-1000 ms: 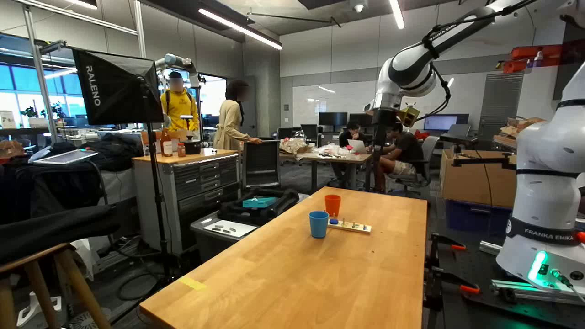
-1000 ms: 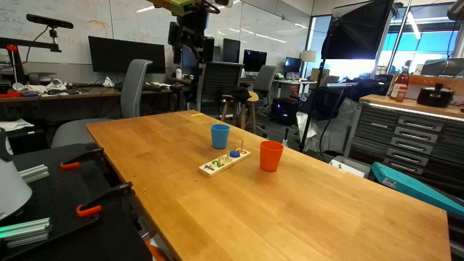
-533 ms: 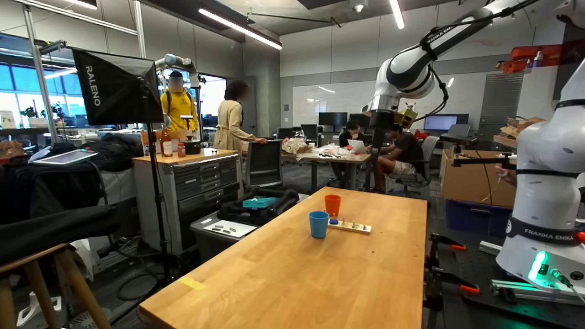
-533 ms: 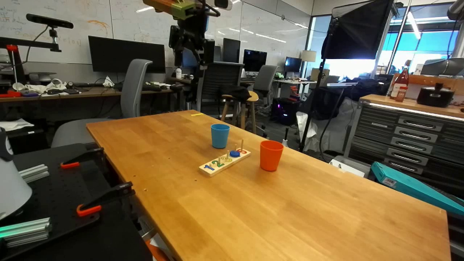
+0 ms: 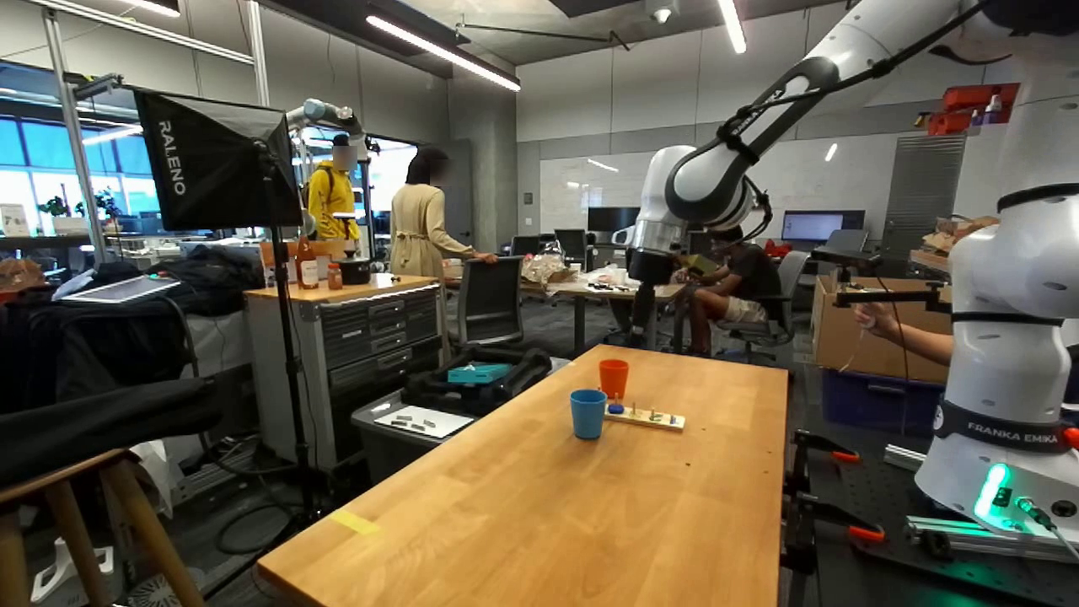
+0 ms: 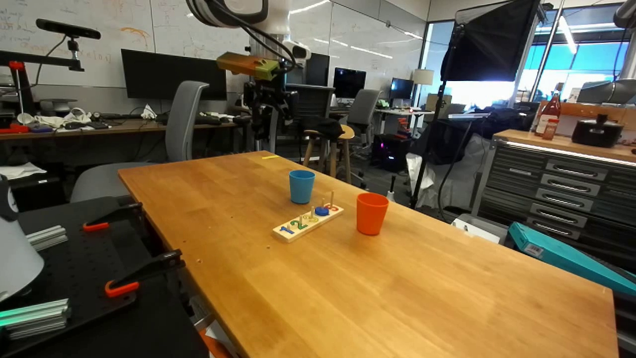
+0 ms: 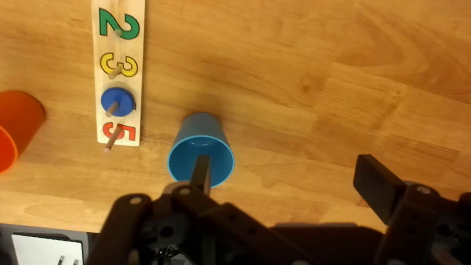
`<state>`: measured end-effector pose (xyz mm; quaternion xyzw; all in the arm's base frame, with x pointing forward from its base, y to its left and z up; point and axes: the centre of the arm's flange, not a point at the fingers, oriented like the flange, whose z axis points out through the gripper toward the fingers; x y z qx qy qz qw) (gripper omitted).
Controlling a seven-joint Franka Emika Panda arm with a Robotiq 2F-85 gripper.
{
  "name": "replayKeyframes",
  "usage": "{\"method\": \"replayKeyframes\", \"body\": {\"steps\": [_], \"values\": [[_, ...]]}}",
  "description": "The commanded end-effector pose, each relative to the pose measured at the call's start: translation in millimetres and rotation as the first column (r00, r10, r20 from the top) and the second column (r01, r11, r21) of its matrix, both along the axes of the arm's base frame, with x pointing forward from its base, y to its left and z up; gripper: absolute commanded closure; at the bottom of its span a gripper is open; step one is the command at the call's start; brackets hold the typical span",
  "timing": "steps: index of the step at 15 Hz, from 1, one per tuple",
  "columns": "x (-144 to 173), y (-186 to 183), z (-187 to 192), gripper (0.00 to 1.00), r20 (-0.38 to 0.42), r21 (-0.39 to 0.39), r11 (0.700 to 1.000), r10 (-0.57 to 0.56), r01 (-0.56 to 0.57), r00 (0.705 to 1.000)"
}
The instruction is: Put the blue cup in the orange cup
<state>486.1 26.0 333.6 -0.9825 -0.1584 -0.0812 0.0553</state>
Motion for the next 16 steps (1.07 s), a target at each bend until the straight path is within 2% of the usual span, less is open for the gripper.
{"method": "replayKeyframes", "body": {"steps": [1, 8, 11, 16], "values": [[54, 19, -36, 0.00, 0.020, -0.050, 0.999, -0.005, 0.006, 1.000], [89, 19, -120, 0.00, -0.027, -0.150, 0.988, -0.033, 0.028, 0.999], [97, 25, -140, 0.00, -0.043, -0.165, 0.986, -0.028, 0.021, 0.999], [114, 32, -143, 0.00, -0.040, -0.162, 0.987, -0.029, 0.022, 0.999]]}}
